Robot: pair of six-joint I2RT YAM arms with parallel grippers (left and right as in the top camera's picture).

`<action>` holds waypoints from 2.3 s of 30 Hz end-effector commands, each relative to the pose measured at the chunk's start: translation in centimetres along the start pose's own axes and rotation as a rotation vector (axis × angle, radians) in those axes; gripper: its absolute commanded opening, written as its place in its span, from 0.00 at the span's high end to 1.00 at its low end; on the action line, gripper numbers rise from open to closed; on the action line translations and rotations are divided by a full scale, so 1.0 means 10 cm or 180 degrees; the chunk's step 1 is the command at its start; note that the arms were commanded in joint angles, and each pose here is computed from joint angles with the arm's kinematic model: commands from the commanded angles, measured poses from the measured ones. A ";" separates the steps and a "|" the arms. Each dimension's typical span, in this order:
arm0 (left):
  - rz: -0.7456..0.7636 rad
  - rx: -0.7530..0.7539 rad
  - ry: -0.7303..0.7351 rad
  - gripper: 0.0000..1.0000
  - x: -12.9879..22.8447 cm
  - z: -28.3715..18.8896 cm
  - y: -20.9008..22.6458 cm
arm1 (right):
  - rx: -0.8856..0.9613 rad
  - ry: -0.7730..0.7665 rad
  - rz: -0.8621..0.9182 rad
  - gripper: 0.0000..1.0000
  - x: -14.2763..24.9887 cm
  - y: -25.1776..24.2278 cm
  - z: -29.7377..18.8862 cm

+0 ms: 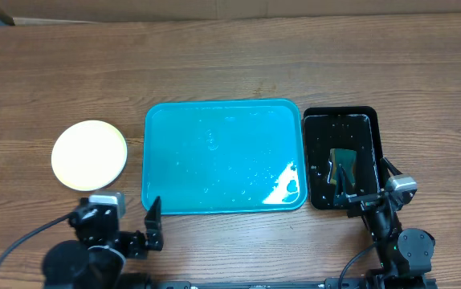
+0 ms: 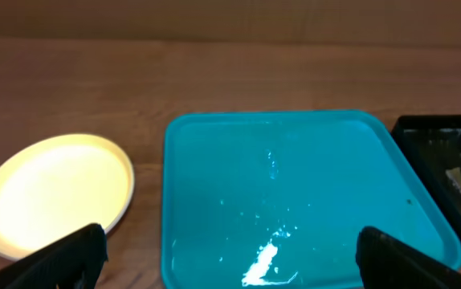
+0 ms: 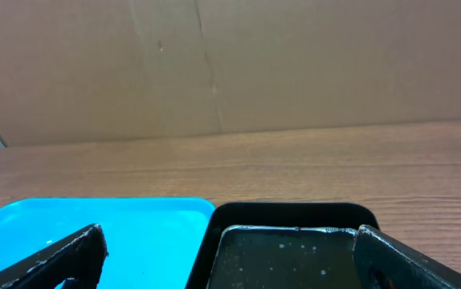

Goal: Clean dirty plates on tray and stack at the side

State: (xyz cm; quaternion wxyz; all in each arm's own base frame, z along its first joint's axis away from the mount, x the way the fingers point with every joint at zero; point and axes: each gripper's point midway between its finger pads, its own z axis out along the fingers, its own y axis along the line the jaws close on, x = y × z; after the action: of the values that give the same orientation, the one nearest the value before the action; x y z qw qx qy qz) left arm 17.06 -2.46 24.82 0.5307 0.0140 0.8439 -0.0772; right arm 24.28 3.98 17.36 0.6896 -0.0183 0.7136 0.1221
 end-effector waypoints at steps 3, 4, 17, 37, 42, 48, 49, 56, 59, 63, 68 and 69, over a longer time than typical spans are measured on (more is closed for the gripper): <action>0.0131 0.0112 -0.0237 0.00 0.29 0.31 0.00 | -0.0017 -0.0010 -0.0023 0.00 0.02 0.01 0.00; 0.0138 0.0131 -0.0319 0.00 0.30 0.37 0.00 | -0.0017 -0.0010 -0.0021 0.00 0.02 0.01 0.00; 0.0126 0.0203 -0.1665 0.00 0.12 0.85 0.06 | -0.0017 -0.0010 -0.0021 0.00 0.02 0.01 0.00; 0.0053 0.0122 -0.1155 0.00 0.50 1.06 0.14 | -0.0017 -0.0010 -0.0021 0.00 0.02 0.01 0.00; 0.0053 0.0122 -0.1155 0.00 0.50 1.06 0.14 | -0.0017 -0.0010 -0.0021 0.00 0.02 0.01 0.00; 0.0053 0.0122 -0.1155 0.00 0.50 1.06 0.14 | -0.0017 -0.0010 -0.0021 0.00 0.02 0.01 0.00; 0.0053 0.0122 -0.1155 0.00 0.50 1.06 0.14 | -0.0015 -0.0011 -0.0023 0.00 0.02 0.01 0.00; 0.0053 0.0122 -0.1155 0.00 0.50 1.06 0.14 | -0.0017 -0.0010 -0.0021 0.00 0.02 0.01 0.00; 0.0053 0.0122 -0.1155 0.00 0.50 1.06 0.14 | -0.0017 -0.0010 -0.0023 0.00 0.02 0.01 0.00; 0.0053 0.0122 -0.1155 0.00 0.50 1.06 0.14 | -0.0017 -0.0010 -0.0023 0.00 0.02 0.01 0.00; 0.0053 0.0122 -0.1155 0.00 0.50 1.06 0.14 | -0.0017 -0.0010 -0.0023 0.00 0.02 0.01 0.00; 0.0053 0.0122 -0.1155 0.00 0.50 1.06 0.14 | -0.0017 -0.0008 -0.0022 0.00 0.02 0.01 0.00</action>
State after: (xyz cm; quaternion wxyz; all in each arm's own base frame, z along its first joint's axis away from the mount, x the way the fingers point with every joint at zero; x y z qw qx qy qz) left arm 24.47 -2.89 15.78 0.6748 0.0182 0.7323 -0.0898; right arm 24.28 3.99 17.35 0.6894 -0.0185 0.7137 0.1224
